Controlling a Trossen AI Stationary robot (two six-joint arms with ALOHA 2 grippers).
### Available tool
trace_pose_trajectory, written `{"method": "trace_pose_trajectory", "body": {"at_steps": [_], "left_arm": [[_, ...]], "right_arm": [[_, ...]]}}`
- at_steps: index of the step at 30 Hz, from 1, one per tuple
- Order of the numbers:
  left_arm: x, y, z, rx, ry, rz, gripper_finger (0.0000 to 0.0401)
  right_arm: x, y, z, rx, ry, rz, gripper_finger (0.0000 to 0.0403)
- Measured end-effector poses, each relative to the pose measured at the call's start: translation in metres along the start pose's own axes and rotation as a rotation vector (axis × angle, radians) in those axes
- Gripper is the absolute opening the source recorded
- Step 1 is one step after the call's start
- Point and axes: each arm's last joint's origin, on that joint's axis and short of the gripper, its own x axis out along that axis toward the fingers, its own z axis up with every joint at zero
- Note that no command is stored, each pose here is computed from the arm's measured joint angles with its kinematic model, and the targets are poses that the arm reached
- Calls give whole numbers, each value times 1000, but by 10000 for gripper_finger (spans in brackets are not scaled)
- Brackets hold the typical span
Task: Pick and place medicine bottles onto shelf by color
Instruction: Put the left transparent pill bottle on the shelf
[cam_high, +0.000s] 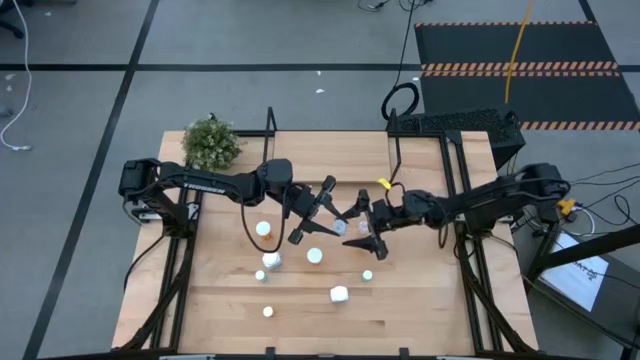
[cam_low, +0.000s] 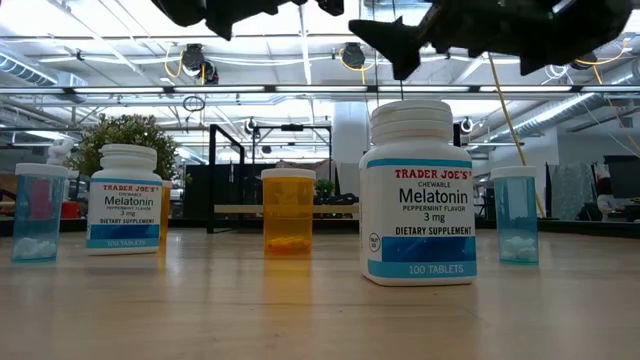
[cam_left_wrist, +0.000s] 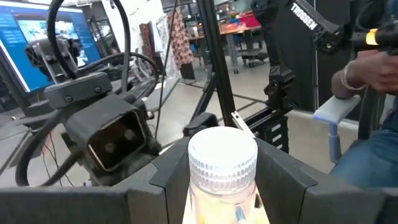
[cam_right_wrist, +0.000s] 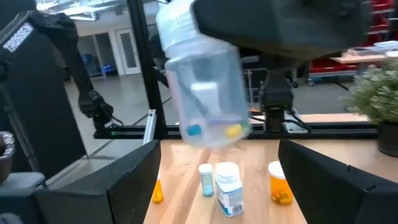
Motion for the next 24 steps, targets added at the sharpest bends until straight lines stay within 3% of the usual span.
{"method": "trace_pose_trajectory", "body": {"at_steps": [6, 24], "left_arm": [[0, 0, -2, -14, 20, 0, 161], [3, -6, -6, -56, 64, -9, 168]], "right_arm": [[16, -1, 5, -27, -10, 36, 296], [16, -1, 5, -47, -4, 62, 172]]}}
